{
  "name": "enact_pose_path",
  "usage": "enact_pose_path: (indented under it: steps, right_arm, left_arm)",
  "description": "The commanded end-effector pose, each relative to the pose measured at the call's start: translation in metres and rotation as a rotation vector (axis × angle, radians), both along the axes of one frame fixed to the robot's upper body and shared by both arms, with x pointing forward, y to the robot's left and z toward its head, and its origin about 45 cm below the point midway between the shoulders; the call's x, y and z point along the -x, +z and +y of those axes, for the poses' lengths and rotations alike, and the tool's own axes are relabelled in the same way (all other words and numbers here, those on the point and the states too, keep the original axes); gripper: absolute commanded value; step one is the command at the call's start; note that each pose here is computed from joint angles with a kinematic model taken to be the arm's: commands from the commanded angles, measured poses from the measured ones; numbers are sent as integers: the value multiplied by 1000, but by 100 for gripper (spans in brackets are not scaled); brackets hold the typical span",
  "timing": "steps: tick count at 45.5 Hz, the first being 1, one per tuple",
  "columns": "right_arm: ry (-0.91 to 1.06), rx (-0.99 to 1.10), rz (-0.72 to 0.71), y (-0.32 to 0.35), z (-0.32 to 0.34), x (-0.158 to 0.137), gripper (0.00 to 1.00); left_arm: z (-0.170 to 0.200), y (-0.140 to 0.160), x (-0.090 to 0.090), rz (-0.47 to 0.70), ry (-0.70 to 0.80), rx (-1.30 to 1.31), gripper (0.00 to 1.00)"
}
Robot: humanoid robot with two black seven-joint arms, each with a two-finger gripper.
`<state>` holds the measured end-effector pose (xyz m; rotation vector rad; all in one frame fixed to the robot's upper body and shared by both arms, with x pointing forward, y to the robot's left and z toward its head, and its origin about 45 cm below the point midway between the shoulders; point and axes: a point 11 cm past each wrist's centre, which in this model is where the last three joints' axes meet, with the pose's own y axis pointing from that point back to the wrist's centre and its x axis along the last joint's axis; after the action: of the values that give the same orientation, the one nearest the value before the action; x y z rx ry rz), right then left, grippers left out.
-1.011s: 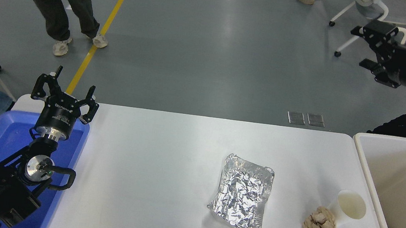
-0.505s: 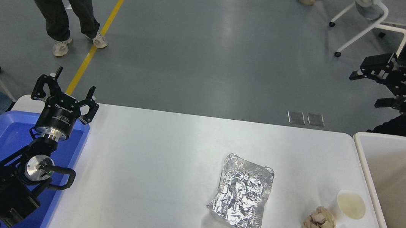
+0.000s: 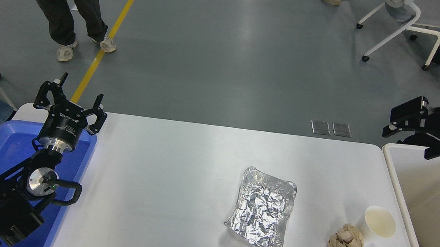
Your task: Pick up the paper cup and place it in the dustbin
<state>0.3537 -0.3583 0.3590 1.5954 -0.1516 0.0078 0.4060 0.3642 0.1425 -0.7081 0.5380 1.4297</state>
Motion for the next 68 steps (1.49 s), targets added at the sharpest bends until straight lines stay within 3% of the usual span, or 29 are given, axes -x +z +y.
enact_pose_path:
  steps: [1,30,37,53,68]
  right_arm:
    - [174,72,61,-7,26,-1,100]
    - [167,21,111,-34,31,4,100]
    - [127,45,160,-59,9,9,100]
    - [112,105,44,-134,-55,3,100]
    - [93,96,44,-190,-79,20,100]
  left_arm:
    - [0,0,0,0,1,0,98]
    - [0,0,0,1,0,1,98]
    - [0,-1,0,2,1,0,98]
    - [0,-1,0,2,1,0,98]
    - [0,-1,0,2,1,0,98]
